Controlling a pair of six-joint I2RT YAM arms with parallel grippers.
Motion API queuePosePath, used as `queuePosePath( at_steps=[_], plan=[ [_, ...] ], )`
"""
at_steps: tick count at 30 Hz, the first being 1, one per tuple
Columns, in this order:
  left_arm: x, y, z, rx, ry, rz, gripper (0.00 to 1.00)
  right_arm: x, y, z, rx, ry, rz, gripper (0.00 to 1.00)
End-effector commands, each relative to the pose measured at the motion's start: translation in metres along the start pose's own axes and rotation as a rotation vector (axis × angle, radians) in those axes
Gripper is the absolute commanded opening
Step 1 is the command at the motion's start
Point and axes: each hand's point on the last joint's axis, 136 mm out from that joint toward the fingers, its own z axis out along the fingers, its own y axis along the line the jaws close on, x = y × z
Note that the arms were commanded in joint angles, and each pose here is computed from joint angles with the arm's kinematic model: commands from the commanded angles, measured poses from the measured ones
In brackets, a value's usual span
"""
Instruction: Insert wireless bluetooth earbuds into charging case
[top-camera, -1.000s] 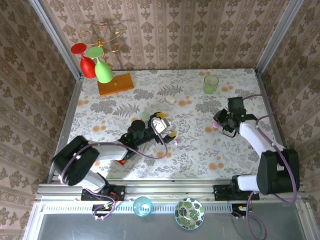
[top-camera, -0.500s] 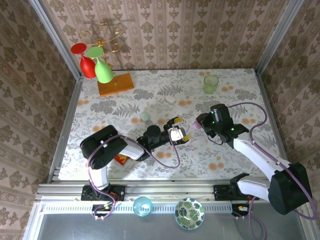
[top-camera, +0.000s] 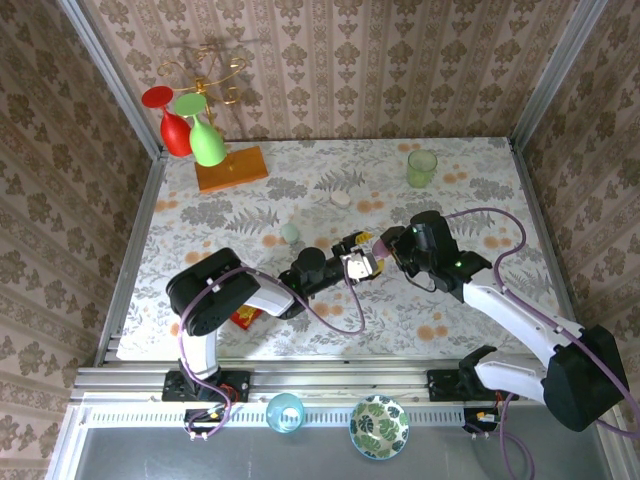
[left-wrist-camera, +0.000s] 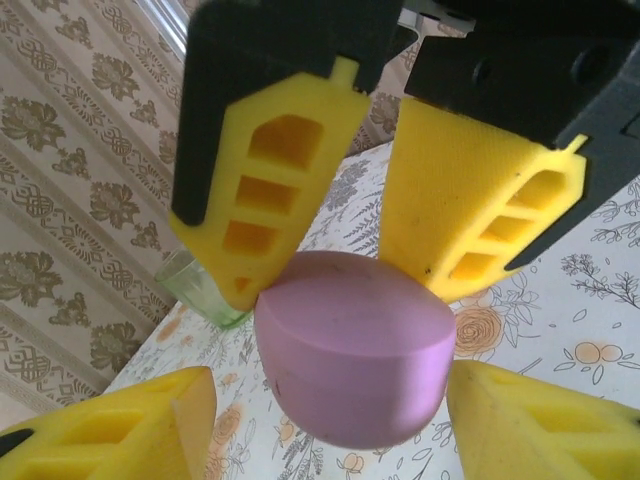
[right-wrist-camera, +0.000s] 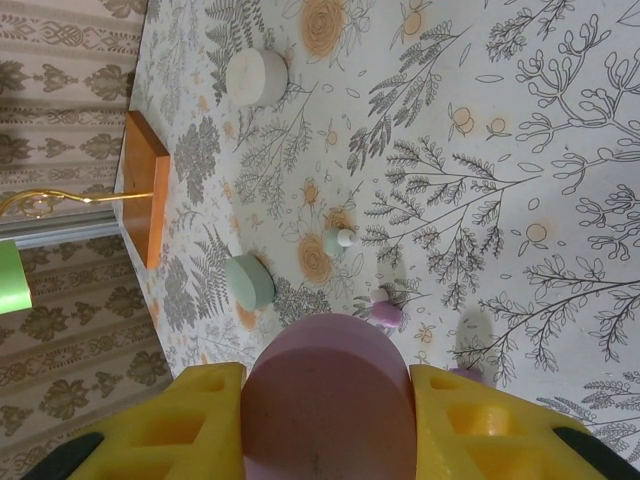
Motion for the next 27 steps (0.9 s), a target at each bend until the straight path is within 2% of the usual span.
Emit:
queuePosePath(
  at_steps=[1,8,16,21,25,27],
  plan=[
    [-0.011,0.003,0.006,-0.016,-0.041,0.025,0.61,-0.002,0.013,-0.003,-0.048,-0.022,0.018,0.36],
    [-0.01,0.004,0.006,-0.02,-0.038,0.024,0.52,0.009,0.018,0.005,-0.061,0.021,0.012,0.36],
    [-0.01,0.003,0.004,-0.016,-0.035,0.02,0.33,0.01,0.019,0.007,-0.06,0.027,0.0,0.36],
    [-0.011,0.003,0.002,-0.013,-0.04,0.011,0.29,0.008,0.022,0.004,-0.066,0.011,-0.028,0.46],
    [-0.012,0.005,-0.005,-0.001,-0.049,-0.027,0.28,0.005,0.033,-0.003,-0.101,-0.002,-0.141,0.68],
    [-0.013,0.008,-0.011,0.004,-0.053,-0.066,0.28,0.001,0.036,-0.007,-0.111,-0.016,-0.216,0.72]
  ],
)
